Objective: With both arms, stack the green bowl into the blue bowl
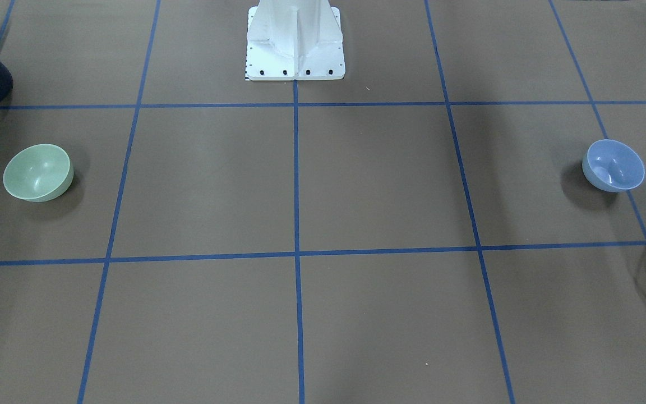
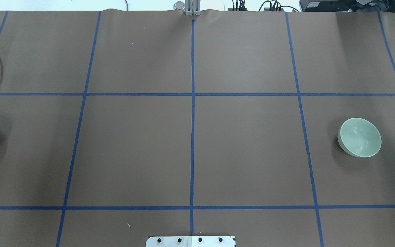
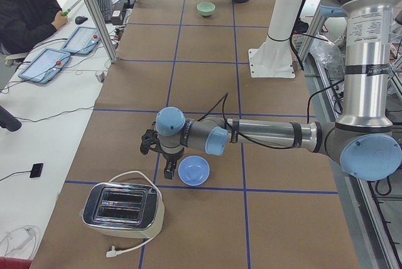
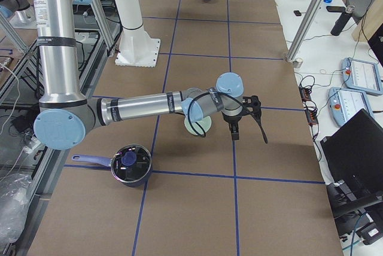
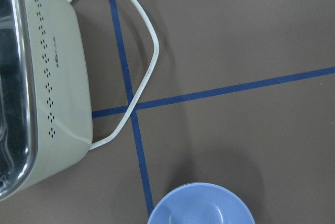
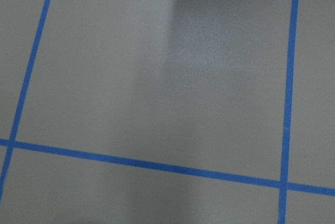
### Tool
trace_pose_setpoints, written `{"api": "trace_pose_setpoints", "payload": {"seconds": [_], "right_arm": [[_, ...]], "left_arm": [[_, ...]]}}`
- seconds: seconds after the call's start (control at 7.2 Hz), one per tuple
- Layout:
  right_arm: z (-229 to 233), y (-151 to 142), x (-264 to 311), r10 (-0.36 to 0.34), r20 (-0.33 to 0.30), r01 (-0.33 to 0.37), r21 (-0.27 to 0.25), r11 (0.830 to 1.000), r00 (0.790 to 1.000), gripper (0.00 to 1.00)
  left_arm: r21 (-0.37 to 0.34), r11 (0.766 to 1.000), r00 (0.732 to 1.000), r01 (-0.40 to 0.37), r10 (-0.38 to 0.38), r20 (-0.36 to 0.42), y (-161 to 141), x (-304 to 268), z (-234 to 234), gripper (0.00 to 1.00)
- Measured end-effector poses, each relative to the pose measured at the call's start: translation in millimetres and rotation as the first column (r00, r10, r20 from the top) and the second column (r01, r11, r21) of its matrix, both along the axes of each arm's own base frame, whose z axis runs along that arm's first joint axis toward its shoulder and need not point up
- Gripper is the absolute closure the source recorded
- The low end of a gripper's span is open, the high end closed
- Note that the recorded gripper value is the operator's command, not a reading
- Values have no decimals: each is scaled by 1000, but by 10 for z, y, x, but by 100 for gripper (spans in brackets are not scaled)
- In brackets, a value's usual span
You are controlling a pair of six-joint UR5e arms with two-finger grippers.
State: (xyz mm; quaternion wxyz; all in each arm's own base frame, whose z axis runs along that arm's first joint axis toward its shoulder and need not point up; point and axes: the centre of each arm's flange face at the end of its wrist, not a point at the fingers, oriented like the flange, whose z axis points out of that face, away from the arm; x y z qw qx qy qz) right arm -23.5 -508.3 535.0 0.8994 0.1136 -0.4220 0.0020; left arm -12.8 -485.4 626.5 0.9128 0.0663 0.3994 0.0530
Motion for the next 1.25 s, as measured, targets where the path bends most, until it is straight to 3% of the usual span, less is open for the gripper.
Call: {"api": "trace_pose_setpoints", "payload": {"seconds": [0.56,1.25], "right_arm": [[106,267,-246,-44,20,45,-60,997,999,0],[115,271,-268,-49,25,51,-64,997,998,0]], "left_arm": [[-8,1000,1000,2,-2,-3,26,28,234,2],[-19,1000,1000,-13,13,-3,65,284,485,3]]}}
